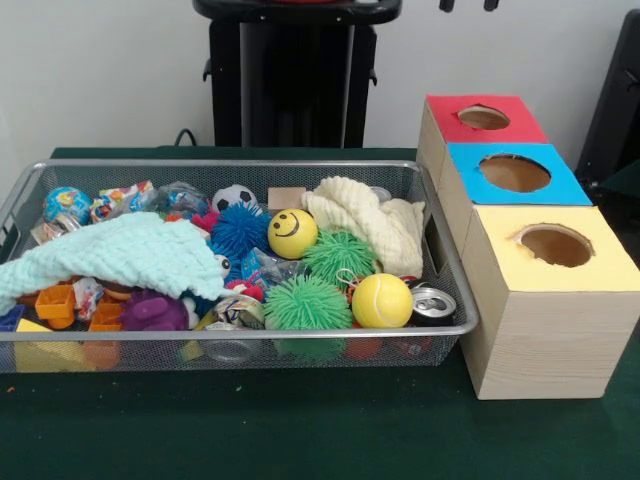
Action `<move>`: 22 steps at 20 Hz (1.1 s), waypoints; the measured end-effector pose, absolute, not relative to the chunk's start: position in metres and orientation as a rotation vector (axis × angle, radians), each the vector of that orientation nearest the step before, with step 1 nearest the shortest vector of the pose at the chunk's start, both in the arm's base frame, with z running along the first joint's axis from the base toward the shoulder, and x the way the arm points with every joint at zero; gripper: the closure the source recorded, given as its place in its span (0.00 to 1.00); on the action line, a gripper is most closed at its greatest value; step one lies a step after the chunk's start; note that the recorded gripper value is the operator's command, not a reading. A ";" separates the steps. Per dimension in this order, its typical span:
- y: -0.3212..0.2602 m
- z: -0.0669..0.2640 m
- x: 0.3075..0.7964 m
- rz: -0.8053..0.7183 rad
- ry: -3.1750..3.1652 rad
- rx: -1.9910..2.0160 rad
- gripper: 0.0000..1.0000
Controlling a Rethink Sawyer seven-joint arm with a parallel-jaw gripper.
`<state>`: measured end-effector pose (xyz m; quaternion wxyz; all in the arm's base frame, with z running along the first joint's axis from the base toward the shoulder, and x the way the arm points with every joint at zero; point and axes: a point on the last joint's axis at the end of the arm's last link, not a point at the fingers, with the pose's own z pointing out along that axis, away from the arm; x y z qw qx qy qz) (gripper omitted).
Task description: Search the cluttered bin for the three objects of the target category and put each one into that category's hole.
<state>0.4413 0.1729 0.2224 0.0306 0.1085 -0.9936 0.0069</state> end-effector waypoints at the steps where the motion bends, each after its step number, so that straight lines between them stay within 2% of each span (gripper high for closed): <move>1: 0.172 0.222 0.443 0.021 -3.062 0.332 0.00; 12: 0.155 0.212 0.459 0.050 -3.057 0.324 0.00; 22: 0.084 0.204 0.488 0.104 -3.074 0.204 0.00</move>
